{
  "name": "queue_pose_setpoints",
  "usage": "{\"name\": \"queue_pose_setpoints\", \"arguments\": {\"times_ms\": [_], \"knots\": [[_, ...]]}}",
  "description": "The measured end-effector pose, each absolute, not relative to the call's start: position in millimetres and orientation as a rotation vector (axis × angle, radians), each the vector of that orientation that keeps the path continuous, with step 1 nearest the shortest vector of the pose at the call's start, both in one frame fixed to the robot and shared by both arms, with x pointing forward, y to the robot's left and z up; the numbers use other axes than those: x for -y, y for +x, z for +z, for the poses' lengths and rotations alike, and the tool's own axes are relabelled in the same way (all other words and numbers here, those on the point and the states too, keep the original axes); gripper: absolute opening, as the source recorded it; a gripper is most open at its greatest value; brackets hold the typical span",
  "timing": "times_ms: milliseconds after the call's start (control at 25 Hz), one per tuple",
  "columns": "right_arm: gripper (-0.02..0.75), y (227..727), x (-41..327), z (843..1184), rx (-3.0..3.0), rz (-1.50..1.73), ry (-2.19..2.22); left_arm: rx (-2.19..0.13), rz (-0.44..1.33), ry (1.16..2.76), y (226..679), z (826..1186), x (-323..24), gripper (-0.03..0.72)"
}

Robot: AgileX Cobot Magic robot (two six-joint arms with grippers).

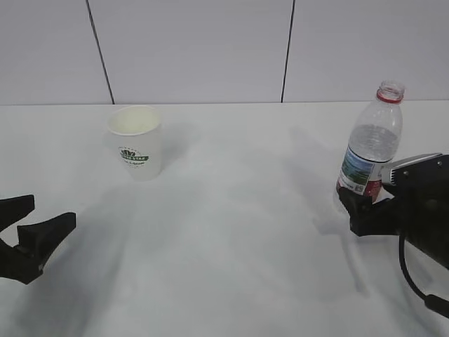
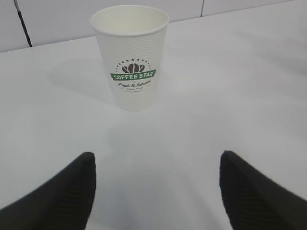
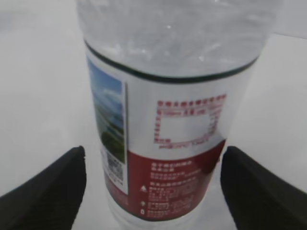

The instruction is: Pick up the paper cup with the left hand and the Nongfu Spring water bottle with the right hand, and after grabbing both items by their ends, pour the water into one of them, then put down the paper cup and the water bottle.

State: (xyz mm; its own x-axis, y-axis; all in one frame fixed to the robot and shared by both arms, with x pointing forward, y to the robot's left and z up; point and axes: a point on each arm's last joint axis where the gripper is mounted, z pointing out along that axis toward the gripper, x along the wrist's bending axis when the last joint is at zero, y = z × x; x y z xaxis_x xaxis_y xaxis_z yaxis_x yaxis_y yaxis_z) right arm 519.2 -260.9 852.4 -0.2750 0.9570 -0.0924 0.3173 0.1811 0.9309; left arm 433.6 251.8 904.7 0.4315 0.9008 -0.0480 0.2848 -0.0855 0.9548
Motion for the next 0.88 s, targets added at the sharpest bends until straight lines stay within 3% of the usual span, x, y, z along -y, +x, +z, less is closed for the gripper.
{"name": "queue_pose_setpoints", "arguments": {"times_ms": [880], "knots": [[0.643, 567, 256, 855, -1.639, 1.161, 1.132, -1.082, 0.745, 1.606, 435, 905, -254, 0.591]]}}
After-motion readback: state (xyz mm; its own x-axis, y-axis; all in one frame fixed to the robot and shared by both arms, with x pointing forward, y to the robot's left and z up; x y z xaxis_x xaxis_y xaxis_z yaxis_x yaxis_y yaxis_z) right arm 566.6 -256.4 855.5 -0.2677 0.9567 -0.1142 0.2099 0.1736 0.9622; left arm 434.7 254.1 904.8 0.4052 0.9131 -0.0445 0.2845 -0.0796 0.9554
